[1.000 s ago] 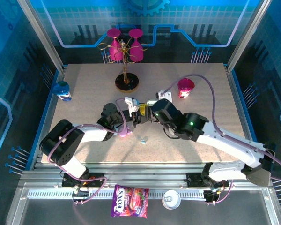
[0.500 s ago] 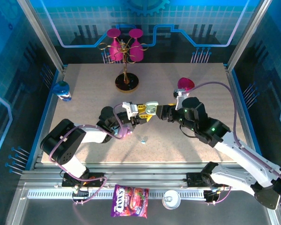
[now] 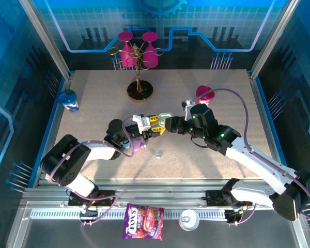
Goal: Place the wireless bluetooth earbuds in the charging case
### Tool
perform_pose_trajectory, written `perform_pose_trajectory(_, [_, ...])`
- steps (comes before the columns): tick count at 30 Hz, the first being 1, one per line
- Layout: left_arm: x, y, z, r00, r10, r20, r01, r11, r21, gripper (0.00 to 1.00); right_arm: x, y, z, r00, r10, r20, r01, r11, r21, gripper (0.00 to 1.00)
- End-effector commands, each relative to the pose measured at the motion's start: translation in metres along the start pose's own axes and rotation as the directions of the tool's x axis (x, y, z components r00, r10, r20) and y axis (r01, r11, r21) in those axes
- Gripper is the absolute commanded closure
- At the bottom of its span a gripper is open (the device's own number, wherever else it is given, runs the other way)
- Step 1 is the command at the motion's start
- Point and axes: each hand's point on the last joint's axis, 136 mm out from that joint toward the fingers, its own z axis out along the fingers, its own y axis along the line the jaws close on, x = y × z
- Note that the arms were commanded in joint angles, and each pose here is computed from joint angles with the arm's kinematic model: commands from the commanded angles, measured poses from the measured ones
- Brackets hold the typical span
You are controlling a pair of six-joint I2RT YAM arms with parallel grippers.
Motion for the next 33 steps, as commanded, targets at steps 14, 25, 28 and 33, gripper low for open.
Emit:
perform_pose_trajectory(14, [-0.007, 0.006, -0.003, 0.999, 0.051, 0.016, -0.051, 0.998, -0.048, 0.75, -0.017, 0.005, -0.013, 0.999, 0.014, 0.051, -0.014, 1.000, -0.010, 0.34])
perform_pose_trajectory(25, [0.010, 0.023, -0.002, 0.996, 0.078, -0.032, -0.082, 0.987, -0.136, 0.74, -0.025, 0.019, -0.027, 0.994, -0.091, 0.065, 0.084, 0.990, 0.112, 0.39])
perform_pose_trajectory(28, [0.014, 0.027, -0.002, 0.996, 0.081, -0.049, -0.088, 0.984, -0.157, 0.75, -0.027, 0.023, -0.019, 0.992, -0.120, 0.040, 0.112, 0.979, 0.168, 0.49])
perform_pose_trajectory(33, [0.015, 0.027, -0.003, 0.995, 0.083, -0.054, -0.091, 0.983, -0.161, 0.74, -0.027, 0.036, 0.001, 0.992, -0.126, 0.011, 0.122, 0.977, 0.174, 0.66])
